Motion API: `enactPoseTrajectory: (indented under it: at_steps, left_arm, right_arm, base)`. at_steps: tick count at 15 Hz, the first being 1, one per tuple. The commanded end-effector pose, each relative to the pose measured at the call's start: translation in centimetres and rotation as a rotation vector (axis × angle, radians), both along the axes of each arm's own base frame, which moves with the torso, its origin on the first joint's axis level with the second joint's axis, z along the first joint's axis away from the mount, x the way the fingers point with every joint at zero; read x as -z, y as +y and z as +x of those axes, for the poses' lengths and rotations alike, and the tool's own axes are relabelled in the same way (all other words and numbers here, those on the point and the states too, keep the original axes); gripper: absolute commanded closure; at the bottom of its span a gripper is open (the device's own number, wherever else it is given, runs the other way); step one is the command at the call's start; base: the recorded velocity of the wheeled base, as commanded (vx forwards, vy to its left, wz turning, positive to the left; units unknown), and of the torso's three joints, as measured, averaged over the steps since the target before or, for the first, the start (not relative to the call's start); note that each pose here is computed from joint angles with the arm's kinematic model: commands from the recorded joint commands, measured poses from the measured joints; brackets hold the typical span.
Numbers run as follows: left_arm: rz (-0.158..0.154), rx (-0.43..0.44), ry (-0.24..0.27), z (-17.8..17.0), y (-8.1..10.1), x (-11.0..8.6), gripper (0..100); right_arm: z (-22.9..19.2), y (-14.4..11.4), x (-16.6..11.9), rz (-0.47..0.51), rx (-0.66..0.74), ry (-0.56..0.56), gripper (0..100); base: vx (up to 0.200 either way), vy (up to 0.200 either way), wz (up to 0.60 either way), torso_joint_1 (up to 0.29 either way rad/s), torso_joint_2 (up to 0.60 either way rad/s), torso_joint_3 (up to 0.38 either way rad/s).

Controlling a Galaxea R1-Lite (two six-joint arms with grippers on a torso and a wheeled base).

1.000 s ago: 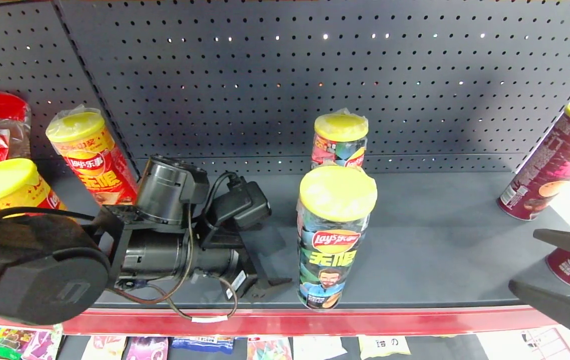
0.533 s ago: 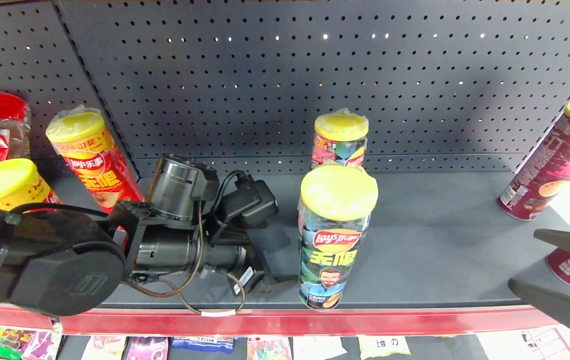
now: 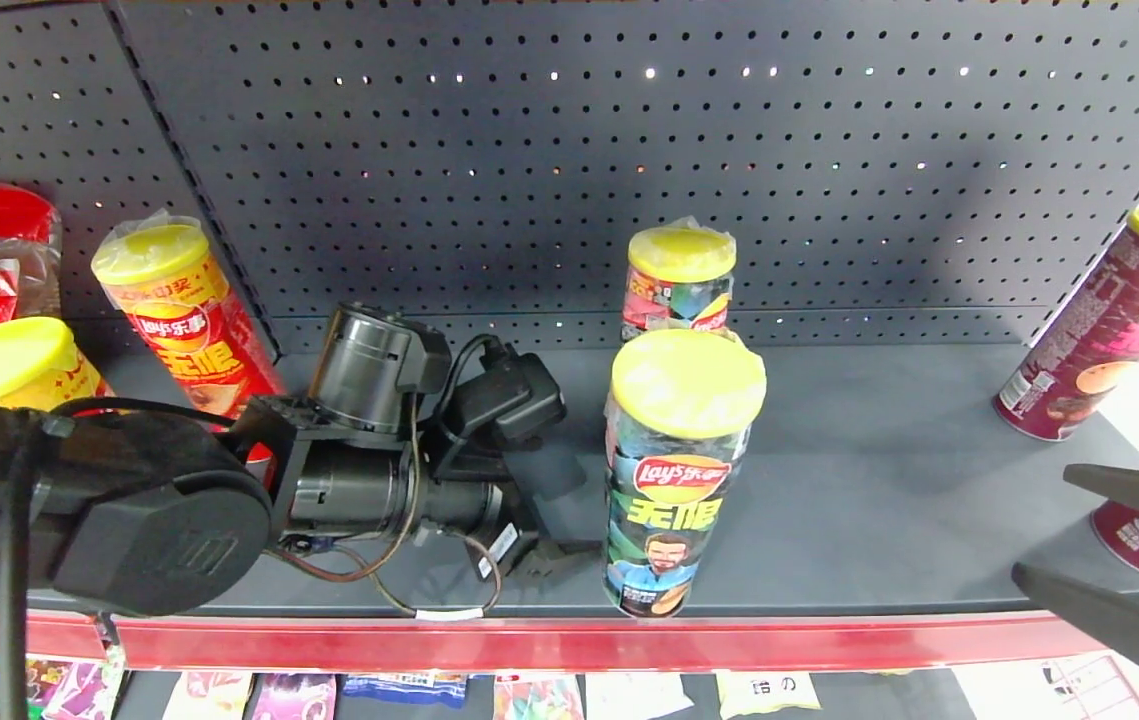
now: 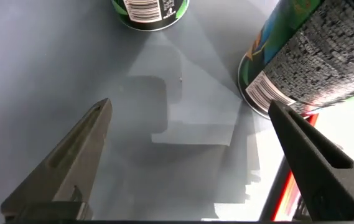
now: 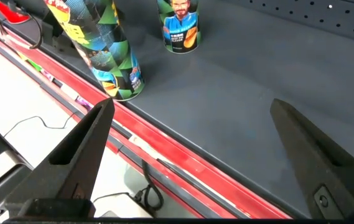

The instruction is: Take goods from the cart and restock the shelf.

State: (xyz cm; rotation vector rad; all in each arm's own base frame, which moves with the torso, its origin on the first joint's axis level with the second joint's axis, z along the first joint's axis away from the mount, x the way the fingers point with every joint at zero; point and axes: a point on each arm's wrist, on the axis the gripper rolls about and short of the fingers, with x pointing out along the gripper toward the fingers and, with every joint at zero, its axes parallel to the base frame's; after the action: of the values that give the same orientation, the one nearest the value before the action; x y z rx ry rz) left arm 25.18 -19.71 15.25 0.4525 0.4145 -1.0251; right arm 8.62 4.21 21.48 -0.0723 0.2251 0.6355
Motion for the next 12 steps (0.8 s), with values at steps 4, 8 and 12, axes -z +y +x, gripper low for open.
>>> enactPoseTrajectory:
  at_steps: [4, 8, 12]
  left_arm:
    - [0.001, 0.013, 0.003, -0.17, -0.41, 0.11, 0]
    - [-0.001, 0.019, 0.001, -0.26, -0.59, 0.03, 0]
    - [-0.003, 0.024, -0.001, -0.35, -0.77, -0.04, 0]
  right_arm:
    - [0.08, 0.03, 0.03, -0.001, 0.000, 0.002, 0]
    - [0.08, 0.03, 0.03, -0.001, 0.000, 0.002, 0]
    - [0.05, 0.02, -0.03, 0.001, 0.000, -0.001, 0]
  base:
    - [0.000, 0.000, 0.00, 0.000, 0.00, 0.000]
    - [0.000, 0.000, 0.00, 0.000, 0.00, 0.000]
    - [0.000, 0.000, 0.00, 0.000, 0.00, 0.000]
